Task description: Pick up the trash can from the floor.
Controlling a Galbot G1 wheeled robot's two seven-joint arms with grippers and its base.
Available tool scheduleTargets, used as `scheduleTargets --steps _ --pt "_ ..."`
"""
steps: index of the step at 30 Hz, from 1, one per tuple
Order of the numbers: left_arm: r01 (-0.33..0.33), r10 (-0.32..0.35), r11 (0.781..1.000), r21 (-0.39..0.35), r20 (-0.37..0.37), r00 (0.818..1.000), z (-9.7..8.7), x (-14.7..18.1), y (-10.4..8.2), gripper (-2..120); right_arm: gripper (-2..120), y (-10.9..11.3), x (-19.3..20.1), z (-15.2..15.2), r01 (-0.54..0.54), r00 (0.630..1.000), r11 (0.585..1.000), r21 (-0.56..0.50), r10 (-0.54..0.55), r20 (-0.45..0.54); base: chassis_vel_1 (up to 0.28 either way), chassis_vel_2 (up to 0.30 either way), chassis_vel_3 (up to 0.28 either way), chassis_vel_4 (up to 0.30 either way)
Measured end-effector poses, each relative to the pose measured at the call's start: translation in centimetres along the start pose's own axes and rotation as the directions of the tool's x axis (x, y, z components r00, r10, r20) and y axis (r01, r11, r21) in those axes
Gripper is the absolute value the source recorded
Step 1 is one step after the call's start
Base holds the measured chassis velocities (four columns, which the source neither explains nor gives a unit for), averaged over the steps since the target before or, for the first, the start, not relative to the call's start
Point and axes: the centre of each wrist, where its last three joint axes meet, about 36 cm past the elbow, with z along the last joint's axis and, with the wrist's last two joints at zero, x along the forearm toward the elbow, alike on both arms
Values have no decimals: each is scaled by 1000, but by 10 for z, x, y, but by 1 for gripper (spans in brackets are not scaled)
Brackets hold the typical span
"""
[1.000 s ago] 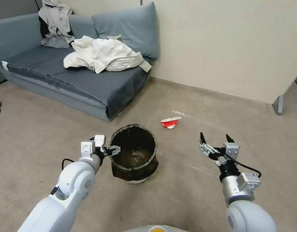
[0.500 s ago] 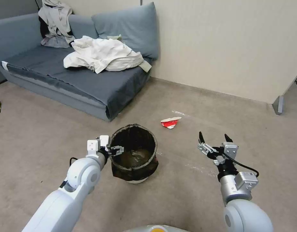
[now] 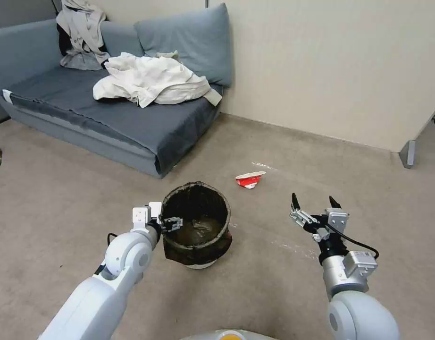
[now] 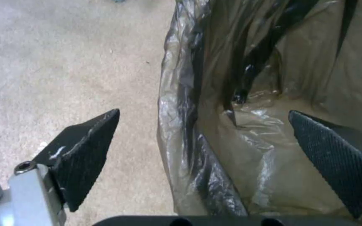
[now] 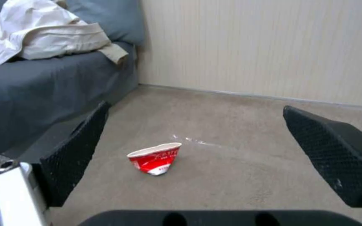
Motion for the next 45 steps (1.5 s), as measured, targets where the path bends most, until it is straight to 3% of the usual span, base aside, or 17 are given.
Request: scheduleTargets --steps 7,10,14,16,19,20,22,25,32,45 --pt "20 -19 999 39 -36 999 5 -5 0 95 100 -1 2 -2 -4 1000 1000 4 4 5 0 0 0 0" --pt "41 -39 998 41 -48 998 7 -9 -1 80 100 -1 1 -3 -9 1000 1000 -3 9 10 0 0 0 0" --pt "43 -41 998 41 -51 998 7 -10 -1 70 100 -1 1 -3 -8 1000 1000 -5 8 12 0 0 0 0" --pt "44 -41 998 39 -52 998 7 -10 -2 58 100 -1 0 -3 -7 1000 1000 -4 7 13 0 0 0 0" --pt "44 -42 998 39 -52 998 7 -10 -2 54 100 -1 0 -3 -7 1000 1000 -3 7 12 0 0 0 0" --pt "46 -44 998 38 -52 998 7 -11 -2 43 100 -1 0 -3 -7 1000 1000 -3 7 12 0 0 0 0" --pt "48 -46 998 37 -53 998 7 -11 -2 40 100 -1 0 -3 -7 1000 1000 -3 7 12 0 0 0 0" --pt "56 -54 998 38 -53 997 7 -10 -3 24 100 -1 0 -3 -6 1000 1000 -3 6 11 0 0 0 0" --pt "58 -56 997 41 -51 997 6 -9 -4 5 100 0 -2 -3 -3 1000 1000 -4 3 14 0 0 0 0" --pt "44 -43 997 67 -5 999 1 9 -5 1 100 -2 -1 -5 1 1000 1000 4 -1 19 0 0 0 0"
